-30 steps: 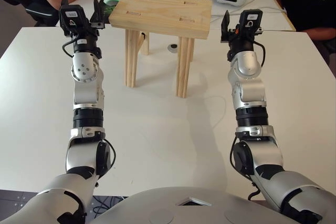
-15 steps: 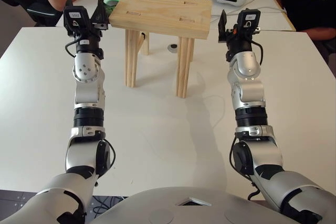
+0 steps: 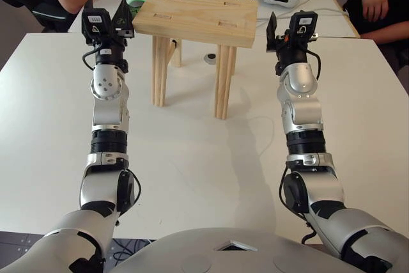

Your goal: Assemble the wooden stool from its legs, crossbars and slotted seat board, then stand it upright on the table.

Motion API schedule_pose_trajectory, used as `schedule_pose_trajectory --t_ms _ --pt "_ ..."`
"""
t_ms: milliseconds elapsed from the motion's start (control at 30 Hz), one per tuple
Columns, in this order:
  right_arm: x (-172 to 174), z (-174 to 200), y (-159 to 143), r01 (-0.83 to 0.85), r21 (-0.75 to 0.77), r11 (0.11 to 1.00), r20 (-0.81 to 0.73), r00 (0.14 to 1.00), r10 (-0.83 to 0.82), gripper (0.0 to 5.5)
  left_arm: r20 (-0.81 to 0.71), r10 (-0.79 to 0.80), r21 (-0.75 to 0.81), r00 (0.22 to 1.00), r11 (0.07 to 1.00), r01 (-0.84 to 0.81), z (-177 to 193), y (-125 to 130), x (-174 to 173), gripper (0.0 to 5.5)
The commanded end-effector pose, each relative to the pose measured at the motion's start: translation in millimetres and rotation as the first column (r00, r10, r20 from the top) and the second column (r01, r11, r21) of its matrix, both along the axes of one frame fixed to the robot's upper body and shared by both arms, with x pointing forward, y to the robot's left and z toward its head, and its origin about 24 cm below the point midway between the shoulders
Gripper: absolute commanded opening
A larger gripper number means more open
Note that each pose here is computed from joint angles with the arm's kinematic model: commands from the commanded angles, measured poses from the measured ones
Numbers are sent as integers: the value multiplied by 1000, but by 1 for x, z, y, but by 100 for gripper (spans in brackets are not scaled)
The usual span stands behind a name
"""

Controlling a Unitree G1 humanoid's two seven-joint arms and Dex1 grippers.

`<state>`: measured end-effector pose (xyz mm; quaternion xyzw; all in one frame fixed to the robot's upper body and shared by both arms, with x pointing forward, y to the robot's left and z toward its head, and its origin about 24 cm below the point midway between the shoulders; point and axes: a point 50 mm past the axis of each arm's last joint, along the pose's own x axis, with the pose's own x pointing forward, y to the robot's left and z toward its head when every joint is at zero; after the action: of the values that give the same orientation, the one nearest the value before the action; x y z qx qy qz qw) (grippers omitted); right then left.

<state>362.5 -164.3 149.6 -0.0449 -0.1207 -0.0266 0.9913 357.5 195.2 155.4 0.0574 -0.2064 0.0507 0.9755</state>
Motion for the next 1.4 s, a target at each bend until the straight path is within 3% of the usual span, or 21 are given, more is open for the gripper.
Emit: schedule_pose_trajectory --t_ms 33,667,1167,1400 --pt "1 2 -5 31 -6 999 16 999 -31 355 10 0 17 1000 1000 0 6 -1 3 390" --pt "3 1 -2 27 -3 1000 24 999 -27 355 23 63 17 998 998 -63 8 3 8 390" --pt "2 5 -3 34 -4 999 39 999 -34 355 -49 -35 138 998 990 42 -1 -5 15 390" --pt "3 1 -6 41 -10 999 26 999 -41 355 -4 -192 207 981 960 188 3 -32 4 390"
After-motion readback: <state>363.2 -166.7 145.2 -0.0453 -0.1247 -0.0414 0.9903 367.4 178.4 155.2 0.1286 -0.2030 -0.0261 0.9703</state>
